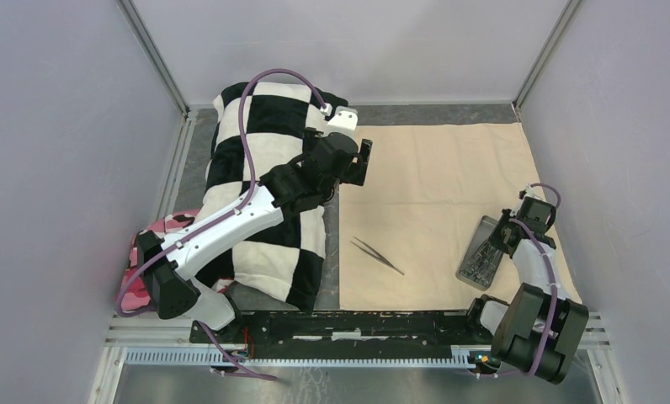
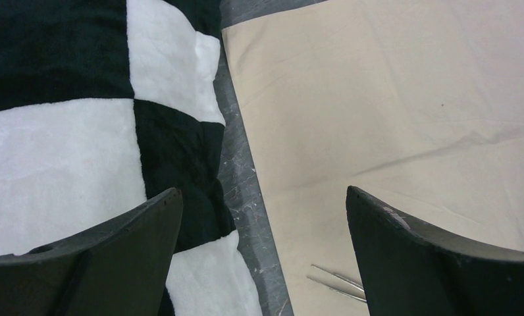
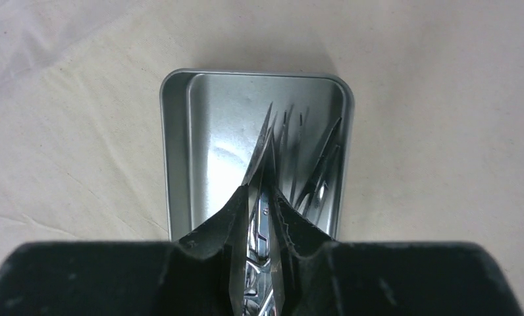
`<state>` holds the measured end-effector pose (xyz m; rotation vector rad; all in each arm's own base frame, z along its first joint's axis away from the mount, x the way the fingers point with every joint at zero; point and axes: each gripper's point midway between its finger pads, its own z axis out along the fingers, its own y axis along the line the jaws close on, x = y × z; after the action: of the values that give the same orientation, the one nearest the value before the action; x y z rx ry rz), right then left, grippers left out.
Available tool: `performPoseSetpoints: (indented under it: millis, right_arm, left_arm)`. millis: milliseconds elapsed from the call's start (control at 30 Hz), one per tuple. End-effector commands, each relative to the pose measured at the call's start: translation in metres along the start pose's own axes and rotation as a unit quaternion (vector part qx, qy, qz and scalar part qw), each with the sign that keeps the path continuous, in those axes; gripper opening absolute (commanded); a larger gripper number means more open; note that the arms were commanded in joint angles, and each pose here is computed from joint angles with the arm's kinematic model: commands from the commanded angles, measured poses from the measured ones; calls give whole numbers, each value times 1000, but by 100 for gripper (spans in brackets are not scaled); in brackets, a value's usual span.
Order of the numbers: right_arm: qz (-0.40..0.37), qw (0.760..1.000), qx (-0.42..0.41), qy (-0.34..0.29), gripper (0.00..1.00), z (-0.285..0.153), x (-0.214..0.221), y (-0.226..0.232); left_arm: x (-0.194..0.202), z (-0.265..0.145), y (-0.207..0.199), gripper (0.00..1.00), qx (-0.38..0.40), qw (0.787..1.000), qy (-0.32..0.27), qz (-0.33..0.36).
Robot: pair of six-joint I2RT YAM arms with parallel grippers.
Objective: Open and lay out the surgical kit
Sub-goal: Adjust the medical item in the container, then pick up the medical item from the container.
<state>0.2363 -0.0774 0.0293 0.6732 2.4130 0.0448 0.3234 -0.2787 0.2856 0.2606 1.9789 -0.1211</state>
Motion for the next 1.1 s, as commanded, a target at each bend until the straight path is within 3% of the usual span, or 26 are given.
performPoseSetpoints:
  millis: [0, 233, 600, 933, 1067]
  right_arm:
    - [-23, 999, 26, -30, 24, -15, -21, -3]
    - [-13, 1000, 0, -18, 32, -11, -16, 6]
    - [-4, 1000, -22, -2, 33, 5, -10, 15]
    - [-17, 1000, -8, -24, 11, -1, -19, 12]
    - [-20, 1000, -12, -17, 14, 1, -16, 13]
  left_arm:
    - [-19, -7, -5, 100, 15, 999, -27, -25]
    - [-20, -8, -6, 100, 18, 999, -27, -26]
    - [-22, -9, -5, 100, 18, 999, -29, -25]
    - [-18, -7, -8, 100, 22, 999, -24, -23]
    - [-18, -7, -9, 100, 24, 999, -23, -23]
